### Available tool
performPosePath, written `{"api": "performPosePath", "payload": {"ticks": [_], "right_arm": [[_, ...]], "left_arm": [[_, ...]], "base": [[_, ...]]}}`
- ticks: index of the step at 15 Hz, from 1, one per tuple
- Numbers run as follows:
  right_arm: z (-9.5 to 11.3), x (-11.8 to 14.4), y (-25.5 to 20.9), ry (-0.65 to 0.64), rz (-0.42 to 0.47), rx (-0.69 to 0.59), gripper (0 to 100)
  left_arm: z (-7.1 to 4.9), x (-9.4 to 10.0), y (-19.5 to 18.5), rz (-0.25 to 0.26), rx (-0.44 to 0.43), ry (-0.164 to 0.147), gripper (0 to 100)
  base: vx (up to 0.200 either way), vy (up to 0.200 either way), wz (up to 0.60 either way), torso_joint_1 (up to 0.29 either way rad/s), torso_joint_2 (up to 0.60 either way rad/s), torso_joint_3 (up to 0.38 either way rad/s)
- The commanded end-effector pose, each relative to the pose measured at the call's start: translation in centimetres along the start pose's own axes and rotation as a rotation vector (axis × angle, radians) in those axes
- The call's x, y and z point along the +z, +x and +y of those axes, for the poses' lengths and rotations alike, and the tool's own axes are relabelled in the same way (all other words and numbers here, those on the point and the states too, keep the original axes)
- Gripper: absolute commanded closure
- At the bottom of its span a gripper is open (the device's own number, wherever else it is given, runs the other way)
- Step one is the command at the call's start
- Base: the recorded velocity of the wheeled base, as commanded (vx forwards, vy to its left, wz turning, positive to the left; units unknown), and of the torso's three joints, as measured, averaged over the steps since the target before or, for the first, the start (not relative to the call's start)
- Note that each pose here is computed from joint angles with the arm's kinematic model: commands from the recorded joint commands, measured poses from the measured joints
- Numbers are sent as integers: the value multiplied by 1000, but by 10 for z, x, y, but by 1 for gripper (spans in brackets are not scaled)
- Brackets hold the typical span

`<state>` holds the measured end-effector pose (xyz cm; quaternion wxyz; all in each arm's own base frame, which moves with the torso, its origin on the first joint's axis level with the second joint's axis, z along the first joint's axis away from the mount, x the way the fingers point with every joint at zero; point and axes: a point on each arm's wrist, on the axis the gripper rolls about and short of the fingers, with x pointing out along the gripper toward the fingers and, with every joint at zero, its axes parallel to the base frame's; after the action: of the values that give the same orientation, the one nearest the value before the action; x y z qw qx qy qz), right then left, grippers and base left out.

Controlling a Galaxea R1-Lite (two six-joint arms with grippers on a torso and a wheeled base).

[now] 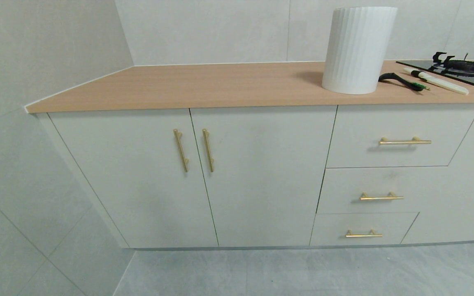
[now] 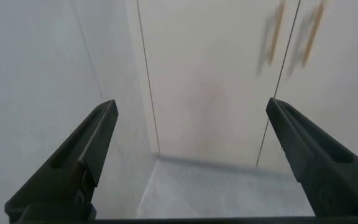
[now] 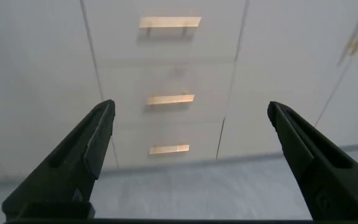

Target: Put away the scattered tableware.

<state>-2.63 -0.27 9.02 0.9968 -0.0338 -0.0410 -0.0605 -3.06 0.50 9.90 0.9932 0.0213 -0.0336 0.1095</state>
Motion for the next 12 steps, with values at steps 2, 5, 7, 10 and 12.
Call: {"api": "performPosePath", "payload": {"ticks": [2, 5, 7, 10, 12], "right_arm": [[2, -9, 2, -4, 29, 47, 0], [4, -11, 2, -10, 44, 139, 0], [5, -15, 1, 0, 81, 193, 0], [5, -15, 2, 28, 76, 190, 0], [5, -14, 2, 29, 75, 187, 0]], "left_arm": [[-4, -19, 5, 48, -96, 1, 0], [-7, -23, 5, 62, -193, -9, 0], [-7, -24, 5, 62, -212, -6, 0], [-7, -24, 5, 65, -211, -35, 0], [-7, -24, 5, 66, -209, -41, 0]], "base": [[0, 0, 0, 0, 0, 0], [0, 0, 0, 0, 0, 0], [0, 0, 0, 0, 0, 0], [0, 0, 0, 0, 0, 0], [0, 0, 0, 0, 0, 0]]}}
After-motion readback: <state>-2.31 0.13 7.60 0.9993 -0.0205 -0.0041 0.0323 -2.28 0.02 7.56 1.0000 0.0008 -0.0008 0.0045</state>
